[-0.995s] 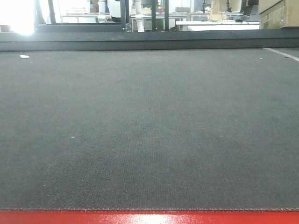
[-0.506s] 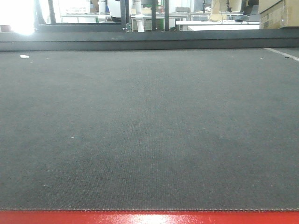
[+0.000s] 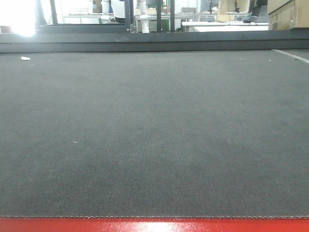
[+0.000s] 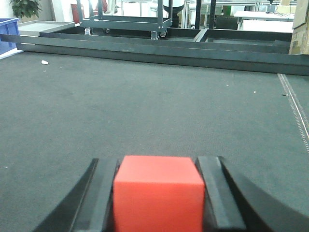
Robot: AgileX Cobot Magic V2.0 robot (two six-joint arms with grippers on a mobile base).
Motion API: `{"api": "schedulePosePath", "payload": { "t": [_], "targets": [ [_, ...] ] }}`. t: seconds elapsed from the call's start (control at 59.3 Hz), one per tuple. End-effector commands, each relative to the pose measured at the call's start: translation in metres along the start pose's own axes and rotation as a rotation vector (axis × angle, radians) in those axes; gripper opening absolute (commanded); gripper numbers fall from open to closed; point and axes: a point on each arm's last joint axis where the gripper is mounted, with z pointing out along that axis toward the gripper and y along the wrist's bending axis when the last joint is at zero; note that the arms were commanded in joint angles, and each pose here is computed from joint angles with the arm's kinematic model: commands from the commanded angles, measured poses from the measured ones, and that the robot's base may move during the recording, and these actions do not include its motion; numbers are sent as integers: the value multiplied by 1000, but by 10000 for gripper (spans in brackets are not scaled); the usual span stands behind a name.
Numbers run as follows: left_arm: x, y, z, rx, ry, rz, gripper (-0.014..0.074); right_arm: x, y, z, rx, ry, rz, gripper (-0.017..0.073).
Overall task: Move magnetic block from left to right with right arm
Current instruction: 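Hold the red cube raised in the right gripper, then turn the base away from the table, carrying the cube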
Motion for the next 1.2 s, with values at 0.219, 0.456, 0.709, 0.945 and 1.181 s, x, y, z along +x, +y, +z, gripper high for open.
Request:
{"api": "schedulePosePath", "payload": {
  "t": [0.219,0.456,0.709,0.945,1.181],
  "targets": [
    [-6,0,-1,3,-95,-6,-116,-16,1,-2,-3,-104,-17,216],
    [-6,0,-1,5,-95,-7,-116,-16,1,-2,-3,-104,-17,216],
    [-6,0,-1,5,-95,-7,-116,-16,1,-2,-5,-104,-17,216],
    [-6,0,-1,5,-95,-7,-116,-16,1,-2,-5,-104,-17,216],
    [-6,0,-1,5,-95,-7,-116,-16,1,-2,-5,-104,-17,216]
  ]
}}
